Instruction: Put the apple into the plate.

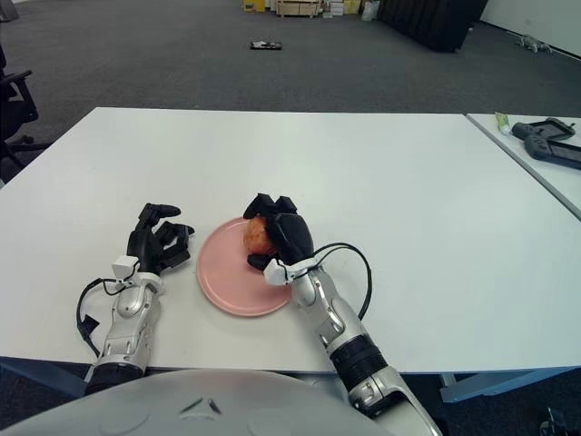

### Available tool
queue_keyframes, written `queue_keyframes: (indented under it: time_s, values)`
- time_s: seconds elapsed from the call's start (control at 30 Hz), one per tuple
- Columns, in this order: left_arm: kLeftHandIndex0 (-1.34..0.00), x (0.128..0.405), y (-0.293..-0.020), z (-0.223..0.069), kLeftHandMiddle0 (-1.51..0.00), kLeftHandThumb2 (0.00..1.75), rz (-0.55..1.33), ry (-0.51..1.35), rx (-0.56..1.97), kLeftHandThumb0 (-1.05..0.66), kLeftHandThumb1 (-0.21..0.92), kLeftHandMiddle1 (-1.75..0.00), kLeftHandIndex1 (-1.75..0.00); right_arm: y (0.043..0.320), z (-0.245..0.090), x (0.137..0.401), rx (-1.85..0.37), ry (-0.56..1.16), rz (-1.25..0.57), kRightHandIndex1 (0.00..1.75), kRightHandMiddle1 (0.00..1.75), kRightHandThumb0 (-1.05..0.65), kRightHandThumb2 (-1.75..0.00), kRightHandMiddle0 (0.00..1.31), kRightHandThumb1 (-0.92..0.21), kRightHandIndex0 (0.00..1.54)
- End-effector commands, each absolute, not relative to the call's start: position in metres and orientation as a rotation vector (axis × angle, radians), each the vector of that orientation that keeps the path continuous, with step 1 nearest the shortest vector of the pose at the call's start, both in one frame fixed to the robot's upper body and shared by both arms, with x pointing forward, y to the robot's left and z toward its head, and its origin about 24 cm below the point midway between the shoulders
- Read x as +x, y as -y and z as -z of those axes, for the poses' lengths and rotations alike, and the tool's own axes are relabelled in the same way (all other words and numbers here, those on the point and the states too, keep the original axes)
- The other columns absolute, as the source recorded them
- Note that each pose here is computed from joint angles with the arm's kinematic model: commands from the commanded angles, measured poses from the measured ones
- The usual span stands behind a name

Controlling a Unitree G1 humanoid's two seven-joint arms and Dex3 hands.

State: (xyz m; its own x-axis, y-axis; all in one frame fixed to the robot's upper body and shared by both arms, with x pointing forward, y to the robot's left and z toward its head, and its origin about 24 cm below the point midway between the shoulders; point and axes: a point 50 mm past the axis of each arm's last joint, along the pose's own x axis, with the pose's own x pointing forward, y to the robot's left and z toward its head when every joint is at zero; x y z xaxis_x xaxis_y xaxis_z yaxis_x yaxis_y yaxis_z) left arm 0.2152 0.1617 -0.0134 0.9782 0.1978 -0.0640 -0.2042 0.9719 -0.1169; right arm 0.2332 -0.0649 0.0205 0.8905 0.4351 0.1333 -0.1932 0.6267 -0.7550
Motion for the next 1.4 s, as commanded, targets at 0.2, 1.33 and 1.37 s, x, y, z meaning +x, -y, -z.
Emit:
queue_keyframes:
  time_s: [0.2, 1.33, 1.37]
  values:
    - [-0.39, 0.207, -0.162, 0.026, -0.66, 1.08, -0.214, -0.133, -0.133, -0.01, 0.43, -1.40, -1.75, 0.071, 0.004, 0.227, -1.015, 0.186, -0.466, 1.70, 1.75, 0.00, -1.60, 0.56, -0.07, 0.82]
    - [-0.37, 0.209, -0.162, 0.025, -0.66, 1.09, -0.215, -0.136, -0.126, -0.01, 0.43, -1.43, -1.75, 0.089, -0.028, 0.219, -0.955, 0.219, -0.695, 0.00, 0.01, -1.04, -0.28, 0.00, -0.83, 0.00]
    - [-0.37, 0.209, -0.162, 0.025, -0.66, 1.09, -0.215, -0.137, -0.124, -0.01, 0.43, -1.43, -1.75, 0.090, -0.030, 0.218, -0.948, 0.215, -0.698, 0.00, 0.00, -1.04, -0.28, 0.00, -0.83, 0.00]
